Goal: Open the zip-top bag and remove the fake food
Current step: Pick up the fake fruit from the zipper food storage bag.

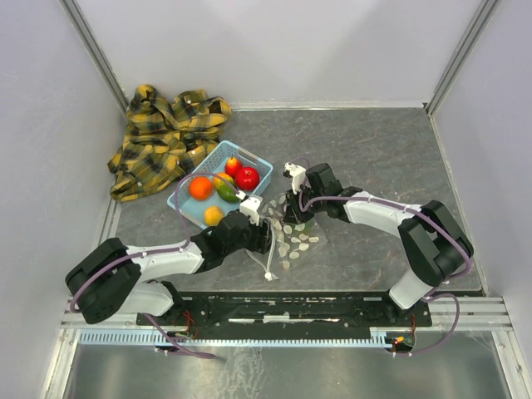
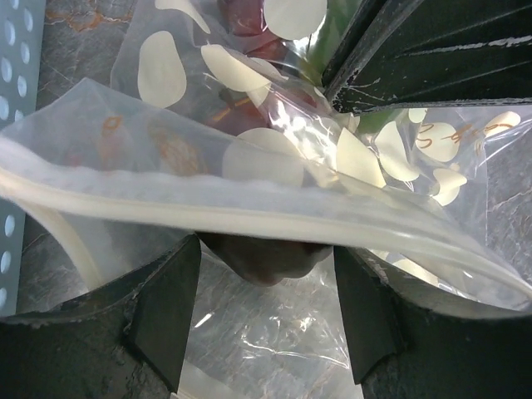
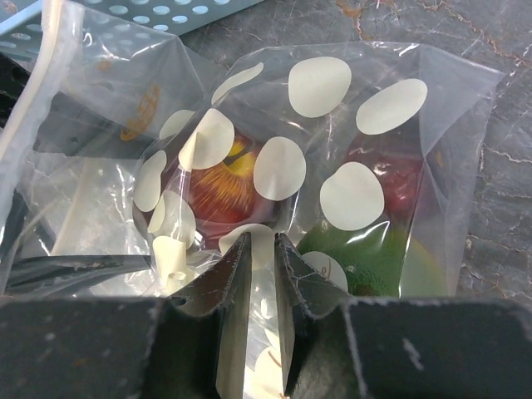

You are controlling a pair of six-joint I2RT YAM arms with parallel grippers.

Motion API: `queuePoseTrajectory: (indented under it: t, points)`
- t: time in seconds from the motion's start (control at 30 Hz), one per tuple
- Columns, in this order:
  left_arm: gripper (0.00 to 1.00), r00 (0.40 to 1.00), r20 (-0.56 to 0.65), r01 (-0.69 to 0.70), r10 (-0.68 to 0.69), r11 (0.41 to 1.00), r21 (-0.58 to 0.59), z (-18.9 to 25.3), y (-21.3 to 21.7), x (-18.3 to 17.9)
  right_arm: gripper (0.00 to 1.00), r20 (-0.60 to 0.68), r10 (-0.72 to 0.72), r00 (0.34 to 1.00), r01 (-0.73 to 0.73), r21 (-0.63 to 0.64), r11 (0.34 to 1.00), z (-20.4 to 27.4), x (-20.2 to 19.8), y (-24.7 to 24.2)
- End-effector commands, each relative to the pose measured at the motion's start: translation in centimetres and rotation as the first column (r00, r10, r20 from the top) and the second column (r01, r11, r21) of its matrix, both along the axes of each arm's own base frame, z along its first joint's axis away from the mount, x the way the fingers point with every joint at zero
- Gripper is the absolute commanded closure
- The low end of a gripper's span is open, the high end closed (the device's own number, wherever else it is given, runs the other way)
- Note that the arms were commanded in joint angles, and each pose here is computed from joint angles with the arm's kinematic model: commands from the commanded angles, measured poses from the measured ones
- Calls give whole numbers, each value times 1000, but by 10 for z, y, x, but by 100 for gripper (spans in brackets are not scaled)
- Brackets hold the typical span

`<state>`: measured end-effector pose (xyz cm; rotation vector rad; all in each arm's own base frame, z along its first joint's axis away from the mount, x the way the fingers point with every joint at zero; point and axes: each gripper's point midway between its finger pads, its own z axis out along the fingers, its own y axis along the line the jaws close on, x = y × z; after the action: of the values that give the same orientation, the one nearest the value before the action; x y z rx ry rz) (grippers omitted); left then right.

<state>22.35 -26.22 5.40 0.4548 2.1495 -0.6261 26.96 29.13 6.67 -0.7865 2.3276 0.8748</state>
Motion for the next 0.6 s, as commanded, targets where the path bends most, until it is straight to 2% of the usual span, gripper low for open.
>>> queuePoseTrajectory:
  t: [0.0, 0.2, 0.57]
  points:
    - [29, 995, 94, 18, -15, 1000, -26, 21, -14, 19, 75, 48, 39, 998, -42, 49, 998, 18, 8, 15]
    - [29, 994, 107, -9, 12, 1000, -23, 23, -15, 28, 75, 40, 63, 997, -66, 56, 996, 17, 4, 16]
    - [20, 989, 135, -63, 66, 998, -23, 24, -12, 40, 75, 51, 94, 994, -98, 69, 993, 25, 2, 20]
